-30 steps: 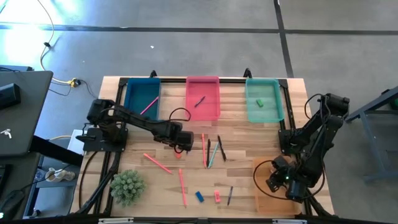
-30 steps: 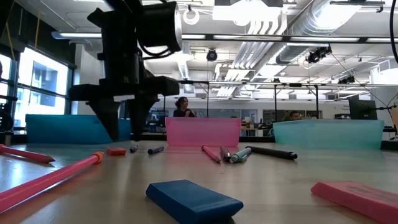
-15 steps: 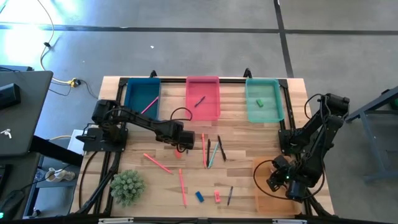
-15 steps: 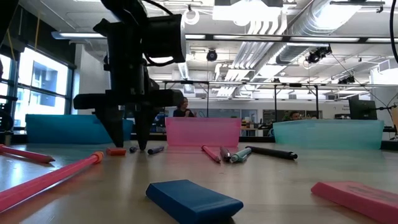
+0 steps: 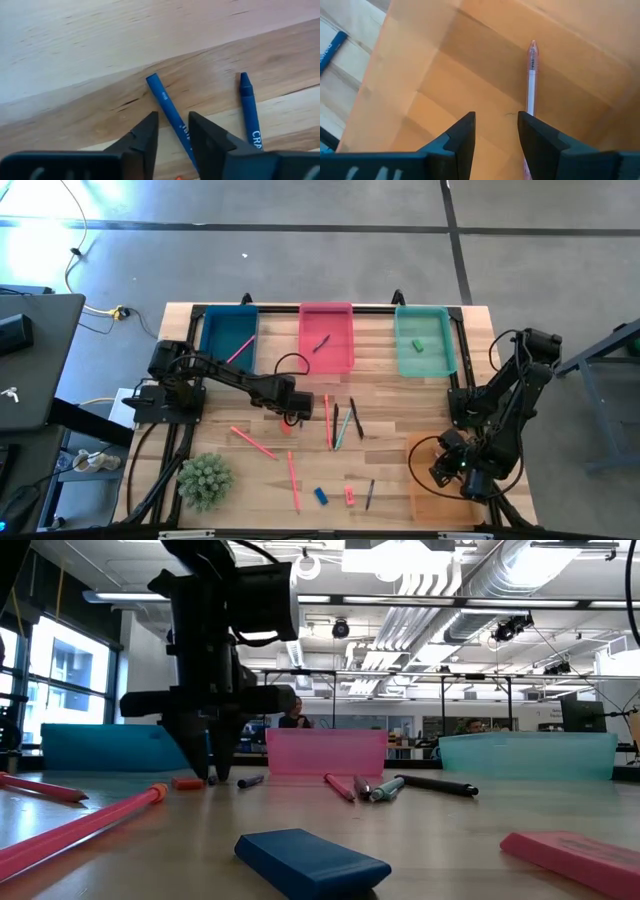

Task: Sort crayons/erasers/pens/pencils in bins
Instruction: Put the blue crayon into the red bin, then put the black pen into the orange bin

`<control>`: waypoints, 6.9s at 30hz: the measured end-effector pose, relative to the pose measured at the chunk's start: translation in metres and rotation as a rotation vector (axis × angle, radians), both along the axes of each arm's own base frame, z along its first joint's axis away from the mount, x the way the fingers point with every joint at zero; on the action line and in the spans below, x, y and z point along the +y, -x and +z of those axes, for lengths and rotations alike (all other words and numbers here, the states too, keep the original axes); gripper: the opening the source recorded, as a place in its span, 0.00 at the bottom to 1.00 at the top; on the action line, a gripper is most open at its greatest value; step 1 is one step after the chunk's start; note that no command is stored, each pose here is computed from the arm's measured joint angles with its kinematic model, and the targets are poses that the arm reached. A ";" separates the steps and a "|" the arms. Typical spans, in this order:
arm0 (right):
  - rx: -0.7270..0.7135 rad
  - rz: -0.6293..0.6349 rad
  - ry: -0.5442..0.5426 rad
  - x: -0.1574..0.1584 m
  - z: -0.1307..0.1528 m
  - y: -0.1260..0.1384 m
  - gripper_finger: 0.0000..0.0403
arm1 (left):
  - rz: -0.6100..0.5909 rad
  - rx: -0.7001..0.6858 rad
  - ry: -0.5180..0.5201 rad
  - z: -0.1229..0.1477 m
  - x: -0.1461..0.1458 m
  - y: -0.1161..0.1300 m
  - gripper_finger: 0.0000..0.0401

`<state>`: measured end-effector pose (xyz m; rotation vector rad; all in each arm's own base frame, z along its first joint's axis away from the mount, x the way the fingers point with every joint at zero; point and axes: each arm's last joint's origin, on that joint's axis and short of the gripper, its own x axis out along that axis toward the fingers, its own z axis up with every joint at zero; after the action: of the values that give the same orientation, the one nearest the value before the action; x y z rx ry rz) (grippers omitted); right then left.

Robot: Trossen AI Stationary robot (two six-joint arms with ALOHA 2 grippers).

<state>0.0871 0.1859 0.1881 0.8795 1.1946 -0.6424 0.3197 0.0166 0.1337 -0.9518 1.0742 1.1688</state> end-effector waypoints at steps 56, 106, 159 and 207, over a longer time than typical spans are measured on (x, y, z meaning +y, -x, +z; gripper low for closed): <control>-0.177 -0.153 0.174 -0.020 0.073 -0.037 0.35 | -0.230 -0.451 -0.411 0.123 0.128 0.000 0.04; -0.197 -0.383 0.375 -0.125 0.076 -0.125 0.35 | -0.344 -0.298 -0.318 0.037 0.168 -0.022 0.04; -0.262 0.071 0.470 -0.135 0.083 -0.150 0.35 | -0.417 -0.391 -0.253 0.155 0.128 0.029 0.26; -0.075 0.248 0.181 -0.126 0.051 -0.244 0.35 | -0.417 -0.122 -0.114 0.108 0.017 0.104 0.22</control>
<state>0.3313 0.0596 0.2394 0.5877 1.1368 -0.5028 0.2162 0.0338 0.2416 -0.6598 1.0343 0.8083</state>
